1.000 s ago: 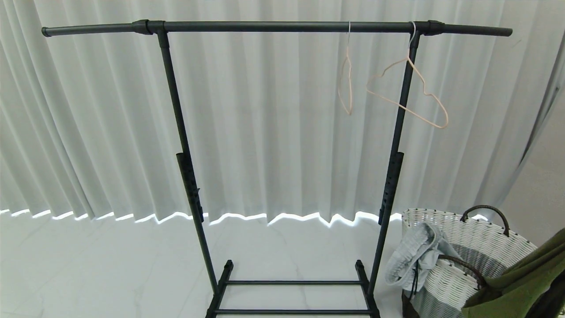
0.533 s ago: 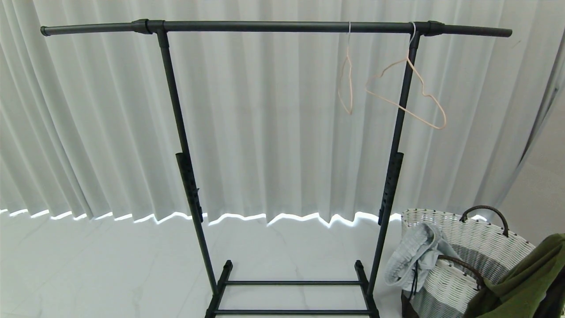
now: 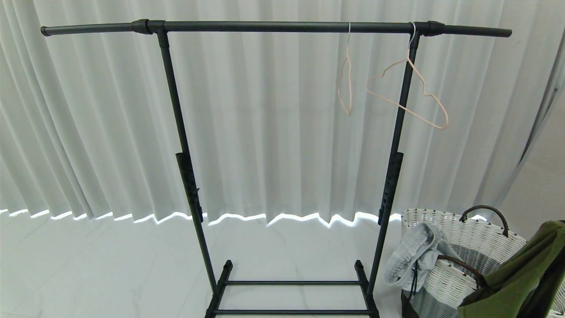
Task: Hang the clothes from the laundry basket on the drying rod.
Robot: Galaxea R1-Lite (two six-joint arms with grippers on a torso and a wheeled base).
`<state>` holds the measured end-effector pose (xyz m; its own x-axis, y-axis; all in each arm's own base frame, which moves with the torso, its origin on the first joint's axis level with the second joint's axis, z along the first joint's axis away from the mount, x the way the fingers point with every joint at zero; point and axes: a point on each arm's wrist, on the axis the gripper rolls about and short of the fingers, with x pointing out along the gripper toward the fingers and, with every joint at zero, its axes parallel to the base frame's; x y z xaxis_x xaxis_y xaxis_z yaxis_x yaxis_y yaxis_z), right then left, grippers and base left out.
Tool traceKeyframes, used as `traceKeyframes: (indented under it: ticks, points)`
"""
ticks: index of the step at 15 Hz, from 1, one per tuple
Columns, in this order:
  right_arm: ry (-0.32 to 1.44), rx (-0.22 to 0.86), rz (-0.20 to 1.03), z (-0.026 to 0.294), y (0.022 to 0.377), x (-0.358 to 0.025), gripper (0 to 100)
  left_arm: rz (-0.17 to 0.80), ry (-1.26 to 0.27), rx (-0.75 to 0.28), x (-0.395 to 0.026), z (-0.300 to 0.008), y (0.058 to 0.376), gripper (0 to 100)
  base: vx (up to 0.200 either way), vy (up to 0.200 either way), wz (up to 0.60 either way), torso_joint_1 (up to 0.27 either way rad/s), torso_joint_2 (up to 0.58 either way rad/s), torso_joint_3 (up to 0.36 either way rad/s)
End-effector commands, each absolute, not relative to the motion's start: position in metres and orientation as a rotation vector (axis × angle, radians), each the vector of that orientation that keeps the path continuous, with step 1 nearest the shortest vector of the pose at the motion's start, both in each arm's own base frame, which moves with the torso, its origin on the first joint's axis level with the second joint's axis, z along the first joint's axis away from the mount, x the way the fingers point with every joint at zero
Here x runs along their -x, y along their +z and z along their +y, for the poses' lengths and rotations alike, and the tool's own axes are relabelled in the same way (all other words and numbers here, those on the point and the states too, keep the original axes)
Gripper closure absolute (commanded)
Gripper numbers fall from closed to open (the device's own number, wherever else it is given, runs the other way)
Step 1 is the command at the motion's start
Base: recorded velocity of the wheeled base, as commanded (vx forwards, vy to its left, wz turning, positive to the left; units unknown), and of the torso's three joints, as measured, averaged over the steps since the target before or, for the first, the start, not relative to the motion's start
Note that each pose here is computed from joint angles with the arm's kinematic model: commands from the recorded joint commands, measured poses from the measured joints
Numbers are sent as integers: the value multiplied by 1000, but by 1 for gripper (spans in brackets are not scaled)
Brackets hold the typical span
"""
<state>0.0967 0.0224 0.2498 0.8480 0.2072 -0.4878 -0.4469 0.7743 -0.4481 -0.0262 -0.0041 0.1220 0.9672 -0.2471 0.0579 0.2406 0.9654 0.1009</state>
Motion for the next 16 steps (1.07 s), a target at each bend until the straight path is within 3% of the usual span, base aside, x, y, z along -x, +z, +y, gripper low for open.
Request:
traceKeyframes:
  ticks: [1, 4, 8, 10, 13, 16]
  points:
    - [375, 576, 417, 24, 251, -96, 100, 6, -438, -104, 1, -8, 176, 0, 0, 0, 0, 0, 0, 0]
    - [416, 505, 356, 26, 265, -92, 100, 118, -827, -180, -39, -20, 191, 0, 0, 0, 0, 0, 0, 0]
    - [452, 464, 334, 27, 270, -90, 100, 323, -979, -112, -107, -48, 210, 0, 0, 0, 0, 0, 0, 0]
    - [523, 402, 326, 30, 270, -90, 100, 448, -1097, -19, -137, -83, 218, 0, 0, 0, 0, 0, 0, 0]
    - [539, 375, 332, 31, 270, -91, 100, 565, -993, -4, -166, -145, 222, 0, 0, 0, 0, 0, 0, 0]
    - [582, 361, 328, 34, 270, -90, 100, 699, -939, -100, -162, -213, 189, 0, 0, 0, 0, 0, 0, 0]
